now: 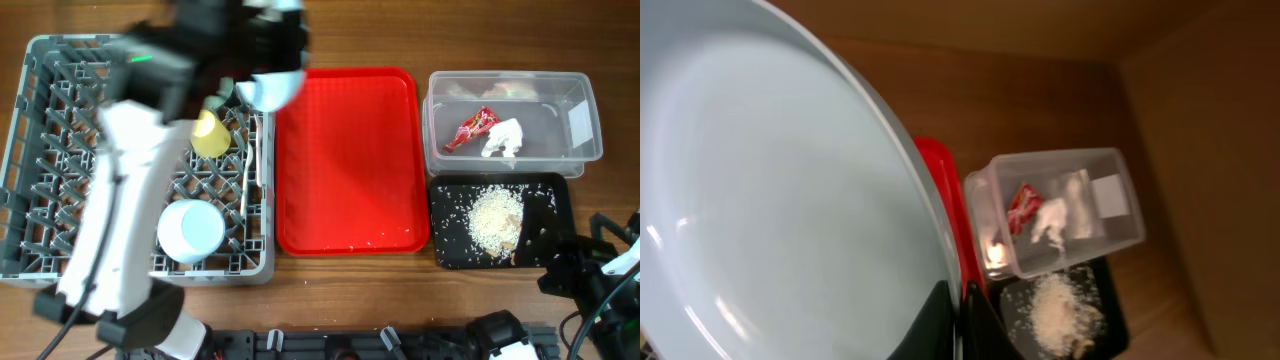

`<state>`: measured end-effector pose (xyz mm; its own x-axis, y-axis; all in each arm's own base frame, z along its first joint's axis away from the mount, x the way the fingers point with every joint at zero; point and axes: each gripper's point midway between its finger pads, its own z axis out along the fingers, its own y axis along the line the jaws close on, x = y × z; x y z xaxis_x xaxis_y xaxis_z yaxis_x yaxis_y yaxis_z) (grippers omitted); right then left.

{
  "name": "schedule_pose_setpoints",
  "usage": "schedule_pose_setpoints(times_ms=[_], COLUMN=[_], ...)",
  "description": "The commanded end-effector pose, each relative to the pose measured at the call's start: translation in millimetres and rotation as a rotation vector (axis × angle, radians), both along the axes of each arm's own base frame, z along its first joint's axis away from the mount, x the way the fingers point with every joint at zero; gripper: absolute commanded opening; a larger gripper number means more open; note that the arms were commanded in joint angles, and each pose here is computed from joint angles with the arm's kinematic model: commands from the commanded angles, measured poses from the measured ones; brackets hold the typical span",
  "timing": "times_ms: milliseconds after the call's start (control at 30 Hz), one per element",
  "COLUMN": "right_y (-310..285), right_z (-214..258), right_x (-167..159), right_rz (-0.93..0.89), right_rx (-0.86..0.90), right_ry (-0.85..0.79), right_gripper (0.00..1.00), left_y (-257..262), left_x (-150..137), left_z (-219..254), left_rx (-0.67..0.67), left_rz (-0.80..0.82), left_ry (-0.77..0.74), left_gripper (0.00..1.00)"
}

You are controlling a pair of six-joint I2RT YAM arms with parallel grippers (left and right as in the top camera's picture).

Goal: Sort waste into correct bins and load items into the dishwasher rack
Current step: 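Lift the plate and carry it to the rack's right side, then stand the plate upright in the rack slots and release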

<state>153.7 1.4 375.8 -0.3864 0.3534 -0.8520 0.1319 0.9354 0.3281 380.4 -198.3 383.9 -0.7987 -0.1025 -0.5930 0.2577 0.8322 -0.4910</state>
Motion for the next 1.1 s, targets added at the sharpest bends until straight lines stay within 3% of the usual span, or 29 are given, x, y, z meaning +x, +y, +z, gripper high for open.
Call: schedule_pose_setpoints(times_ms=[0, 200, 433, 900, 1067], right_y=[-4, -4, -4, -4, -4], right_z=[3, 3, 3, 3, 3], right_x=[-1, -1, -1, -1, -1], right_rz=[-0.022, -0.022, -0.022, -0.022, -0.022], right_rx=[0.002, 0.002, 0.002, 0.002, 0.002], right_ry=[-0.013, -0.013, -0.013, -0.013, -0.013], right_gripper=[1.00, 1.00, 1.00, 1.00, 1.00], left_y=[15, 68, 94, 99, 106], left_x=[11, 47, 91, 117, 126], left_z=[-32, -57, -130, -170, -182], left_rx=[-0.207, -0.514, -0.540, -0.530, -0.445], left_rz=[-0.189, -0.279, -0.212, -0.209, -0.175], left_ry=[0.179, 0.252, 0.344, 0.333, 0.311], left_gripper=[0.04, 0.04, 0.04, 0.04, 0.04])
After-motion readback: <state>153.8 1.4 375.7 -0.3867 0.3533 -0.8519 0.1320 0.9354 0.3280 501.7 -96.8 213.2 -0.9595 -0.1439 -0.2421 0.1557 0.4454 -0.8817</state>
